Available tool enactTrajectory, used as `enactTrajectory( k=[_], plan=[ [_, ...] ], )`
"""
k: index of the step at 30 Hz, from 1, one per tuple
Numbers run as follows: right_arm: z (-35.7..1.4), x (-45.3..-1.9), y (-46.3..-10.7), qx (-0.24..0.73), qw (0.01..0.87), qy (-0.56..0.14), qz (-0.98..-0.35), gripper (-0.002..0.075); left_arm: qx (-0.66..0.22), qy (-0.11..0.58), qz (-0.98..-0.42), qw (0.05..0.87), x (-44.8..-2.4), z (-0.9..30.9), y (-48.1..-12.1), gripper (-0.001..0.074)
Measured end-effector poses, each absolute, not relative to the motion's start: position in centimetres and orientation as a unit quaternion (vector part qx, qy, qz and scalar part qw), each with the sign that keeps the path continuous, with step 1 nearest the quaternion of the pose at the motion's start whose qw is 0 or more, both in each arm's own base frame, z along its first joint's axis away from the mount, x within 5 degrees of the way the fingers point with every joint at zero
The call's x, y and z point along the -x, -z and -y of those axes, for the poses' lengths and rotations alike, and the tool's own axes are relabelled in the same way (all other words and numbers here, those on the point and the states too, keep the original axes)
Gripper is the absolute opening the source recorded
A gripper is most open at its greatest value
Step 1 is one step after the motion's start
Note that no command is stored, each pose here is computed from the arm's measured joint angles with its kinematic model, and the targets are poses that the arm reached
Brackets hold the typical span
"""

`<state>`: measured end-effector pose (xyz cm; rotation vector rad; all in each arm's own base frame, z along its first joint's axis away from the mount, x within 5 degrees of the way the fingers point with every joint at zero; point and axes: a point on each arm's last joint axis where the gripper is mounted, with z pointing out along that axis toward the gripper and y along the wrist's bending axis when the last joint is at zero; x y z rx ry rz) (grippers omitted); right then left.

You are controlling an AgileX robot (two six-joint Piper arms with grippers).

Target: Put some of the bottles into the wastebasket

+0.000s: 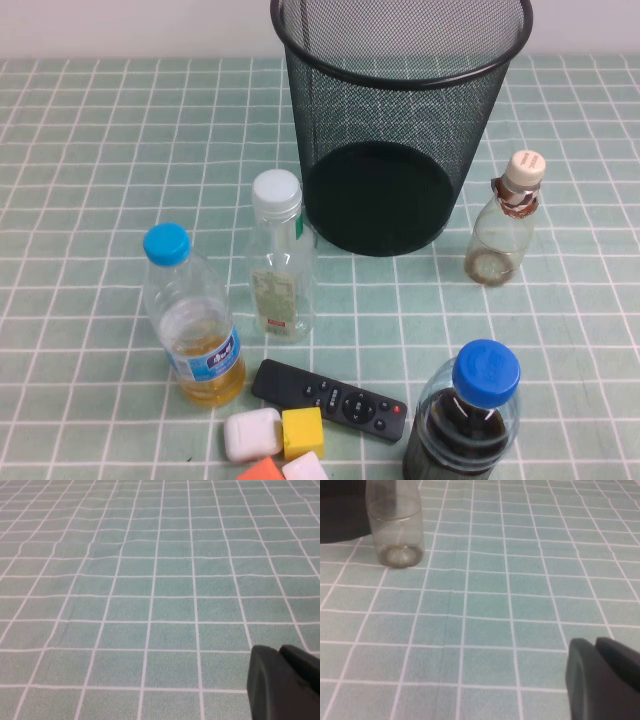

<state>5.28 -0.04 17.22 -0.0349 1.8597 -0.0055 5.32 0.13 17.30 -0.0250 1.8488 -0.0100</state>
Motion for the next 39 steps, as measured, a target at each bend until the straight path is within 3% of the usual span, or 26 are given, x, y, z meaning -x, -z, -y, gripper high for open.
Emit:
enactTrajectory(
  k=[39],
  plan=[
    [-0.11, -5.38, -17.52, 0.005, 0.613, -0.016, -0.790, -0.0007, 0.011, 0.004, -0.798, 0.602, -5.32, -0.13, -17.30, -0.0003]
  ],
)
